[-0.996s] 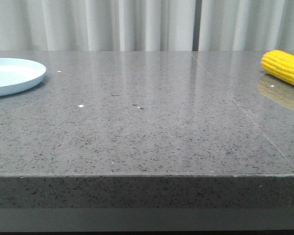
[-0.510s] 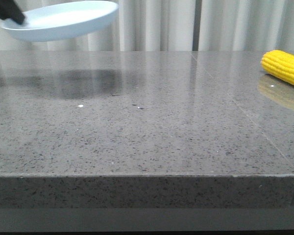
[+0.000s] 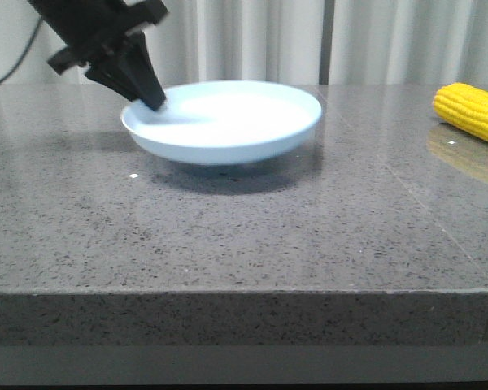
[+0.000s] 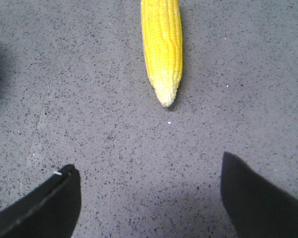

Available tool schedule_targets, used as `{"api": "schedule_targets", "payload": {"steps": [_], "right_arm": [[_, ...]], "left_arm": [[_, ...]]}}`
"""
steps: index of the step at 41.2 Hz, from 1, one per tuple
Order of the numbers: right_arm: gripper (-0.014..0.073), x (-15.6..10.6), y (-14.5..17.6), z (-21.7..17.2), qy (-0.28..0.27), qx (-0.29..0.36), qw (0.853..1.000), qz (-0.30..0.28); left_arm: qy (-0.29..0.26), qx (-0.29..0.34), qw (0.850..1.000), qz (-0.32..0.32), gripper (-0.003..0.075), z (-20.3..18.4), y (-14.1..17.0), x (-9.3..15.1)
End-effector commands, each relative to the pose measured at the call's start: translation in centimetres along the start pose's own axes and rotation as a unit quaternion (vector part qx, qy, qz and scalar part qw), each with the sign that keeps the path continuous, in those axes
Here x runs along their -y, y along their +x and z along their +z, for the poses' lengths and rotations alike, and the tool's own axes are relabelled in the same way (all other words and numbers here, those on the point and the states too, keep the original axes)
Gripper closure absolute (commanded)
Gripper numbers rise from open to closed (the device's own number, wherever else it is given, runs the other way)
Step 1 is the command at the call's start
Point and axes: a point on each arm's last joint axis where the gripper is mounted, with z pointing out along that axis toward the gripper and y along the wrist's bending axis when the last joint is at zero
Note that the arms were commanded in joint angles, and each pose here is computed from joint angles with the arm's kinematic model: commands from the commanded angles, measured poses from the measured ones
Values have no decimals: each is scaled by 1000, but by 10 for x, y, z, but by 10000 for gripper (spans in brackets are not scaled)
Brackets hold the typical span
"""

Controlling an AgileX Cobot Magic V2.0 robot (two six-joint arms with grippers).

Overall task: Place corn on plate with both arms
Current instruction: 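Push the light blue plate with the left gripper toward the table center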

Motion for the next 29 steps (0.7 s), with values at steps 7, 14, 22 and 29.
{"api": "schedule_targets", "payload": {"steps": [7, 14, 22, 29], "right_arm": [[0, -1, -16, -6, -1, 52, 999, -8], [0, -1, -16, -6, -1, 52, 999, -8], [0, -1, -16, -6, -1, 52, 999, -8], [0, -1, -16, -6, -1, 52, 999, -8]], "left_arm": [[-2, 48, 999, 15, 707, -20, -13, 19], [-9, 42, 999, 19, 445, -20, -12, 18], [-19, 38, 999, 21, 240, -29, -12, 16], [-109, 43, 990, 75, 240, -56, -11, 40]]}}
